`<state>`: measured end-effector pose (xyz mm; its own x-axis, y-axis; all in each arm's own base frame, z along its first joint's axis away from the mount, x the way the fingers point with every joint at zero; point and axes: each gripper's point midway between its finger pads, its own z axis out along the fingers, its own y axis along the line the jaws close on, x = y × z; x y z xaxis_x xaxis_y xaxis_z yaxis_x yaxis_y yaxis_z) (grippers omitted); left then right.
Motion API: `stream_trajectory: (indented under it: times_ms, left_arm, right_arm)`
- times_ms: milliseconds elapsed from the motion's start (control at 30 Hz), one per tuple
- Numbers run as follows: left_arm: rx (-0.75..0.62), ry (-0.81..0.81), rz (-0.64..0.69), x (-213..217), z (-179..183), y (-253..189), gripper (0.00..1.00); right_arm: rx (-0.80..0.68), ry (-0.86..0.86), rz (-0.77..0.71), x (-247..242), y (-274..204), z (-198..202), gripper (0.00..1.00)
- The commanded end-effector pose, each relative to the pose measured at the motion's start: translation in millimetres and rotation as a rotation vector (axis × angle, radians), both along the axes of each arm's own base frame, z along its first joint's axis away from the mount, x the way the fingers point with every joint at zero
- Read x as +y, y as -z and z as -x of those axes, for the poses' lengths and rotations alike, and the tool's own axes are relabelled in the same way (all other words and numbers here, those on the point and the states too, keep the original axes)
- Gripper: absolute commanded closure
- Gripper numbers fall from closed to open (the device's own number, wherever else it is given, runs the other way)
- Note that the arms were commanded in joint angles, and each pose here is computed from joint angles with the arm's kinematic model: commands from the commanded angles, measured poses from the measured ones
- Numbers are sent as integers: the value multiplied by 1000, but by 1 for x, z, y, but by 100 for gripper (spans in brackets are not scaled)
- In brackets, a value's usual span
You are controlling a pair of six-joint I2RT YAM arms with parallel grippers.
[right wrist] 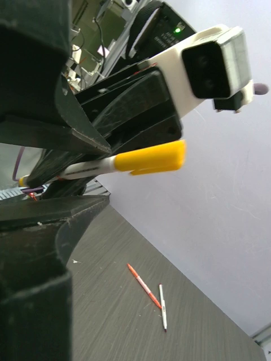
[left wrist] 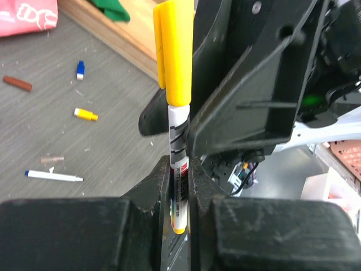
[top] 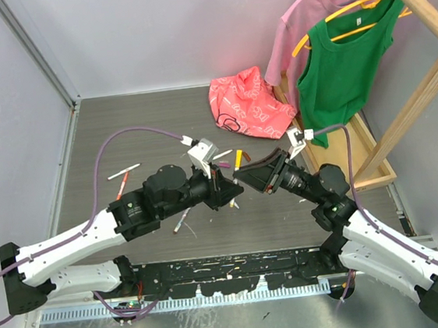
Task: Insert the pens into the pen caps
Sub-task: Insert the pen cap onto the pen.
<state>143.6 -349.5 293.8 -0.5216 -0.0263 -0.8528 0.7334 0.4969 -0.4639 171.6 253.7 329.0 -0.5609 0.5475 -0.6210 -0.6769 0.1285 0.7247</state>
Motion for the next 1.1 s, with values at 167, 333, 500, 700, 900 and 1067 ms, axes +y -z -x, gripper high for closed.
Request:
stream_trajectory:
  times_ms: [167, 333, 500, 700, 900, 1067]
  left_arm:
    - [-77, -31, 131, 7, -4, -44, 100]
    - [-76, -12, 99, 15, 2, -37, 100]
    - [-76, -3, 39, 25, 6, -30, 100]
    - [-92, -90, 51, 42, -3, -38, 100]
    - [-108, -135, 23, 58, -6, -38, 100]
    - [-90, -139, -32, 61, -6, -29, 100]
  right_arm:
    - [-83, 18, -4, -8, -23, 10, 52]
    - [-97, 104, 28, -19, -33, 4, 48]
    - [-102, 167, 15, -28, -49, -1, 40]
    - [-140, 151, 83, -19, -66, -6, 38]
    - [-139, 173, 62, -15, -79, -17, 38]
    - [-115, 184, 50, -10, -84, -28, 38]
